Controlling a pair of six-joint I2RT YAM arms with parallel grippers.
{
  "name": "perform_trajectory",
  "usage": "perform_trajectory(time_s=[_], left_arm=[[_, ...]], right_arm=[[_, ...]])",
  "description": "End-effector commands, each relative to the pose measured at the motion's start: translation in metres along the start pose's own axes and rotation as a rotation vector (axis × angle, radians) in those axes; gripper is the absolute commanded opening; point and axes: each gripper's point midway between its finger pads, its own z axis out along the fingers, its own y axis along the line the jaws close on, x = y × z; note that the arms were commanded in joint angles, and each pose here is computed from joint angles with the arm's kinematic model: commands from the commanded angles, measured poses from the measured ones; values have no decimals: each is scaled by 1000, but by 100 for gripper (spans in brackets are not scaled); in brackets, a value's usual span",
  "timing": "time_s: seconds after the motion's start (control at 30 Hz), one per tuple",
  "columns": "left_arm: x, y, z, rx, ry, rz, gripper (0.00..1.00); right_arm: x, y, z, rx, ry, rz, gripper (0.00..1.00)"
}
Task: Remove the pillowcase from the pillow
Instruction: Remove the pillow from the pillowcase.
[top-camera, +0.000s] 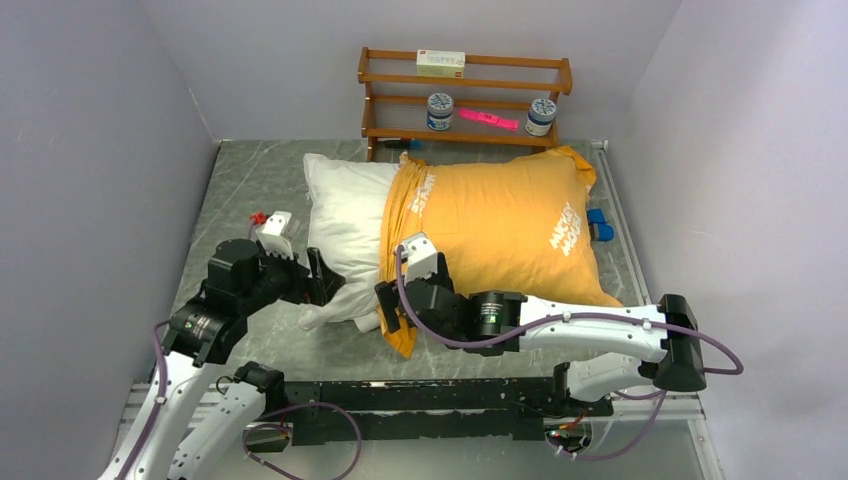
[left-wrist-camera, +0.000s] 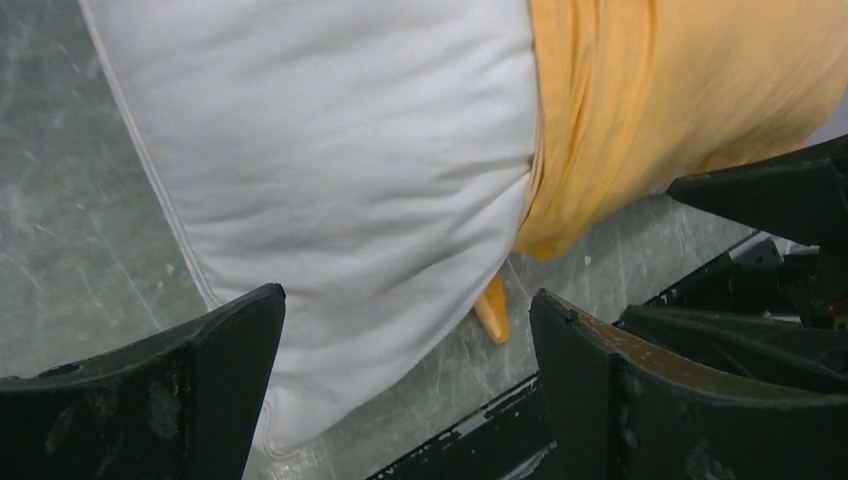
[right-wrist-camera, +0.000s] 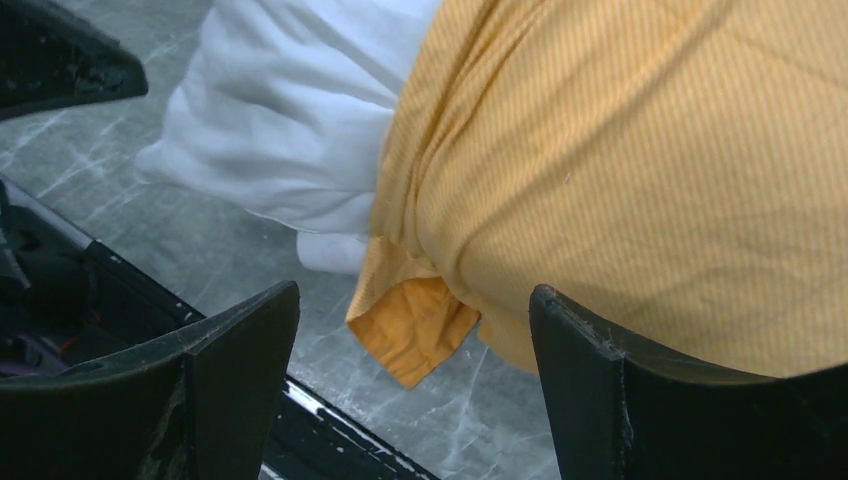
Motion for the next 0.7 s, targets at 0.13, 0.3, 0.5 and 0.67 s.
perform_trajectory(time_s=[0.13, 0.3, 0.5, 0.67], left_arm=[[28, 2, 15, 23, 55, -91, 96], [38, 10, 23, 3, 66, -113, 97], [44, 8, 32, 27, 95, -112, 96], [44, 6, 37, 48, 104, -115, 97]], right_arm=[[17, -4, 30, 97, -45, 45, 86], [23, -5, 52, 121, -53, 42, 84], [24, -22, 76, 177, -55, 40, 80], [22, -46, 84, 209, -61, 52, 64]])
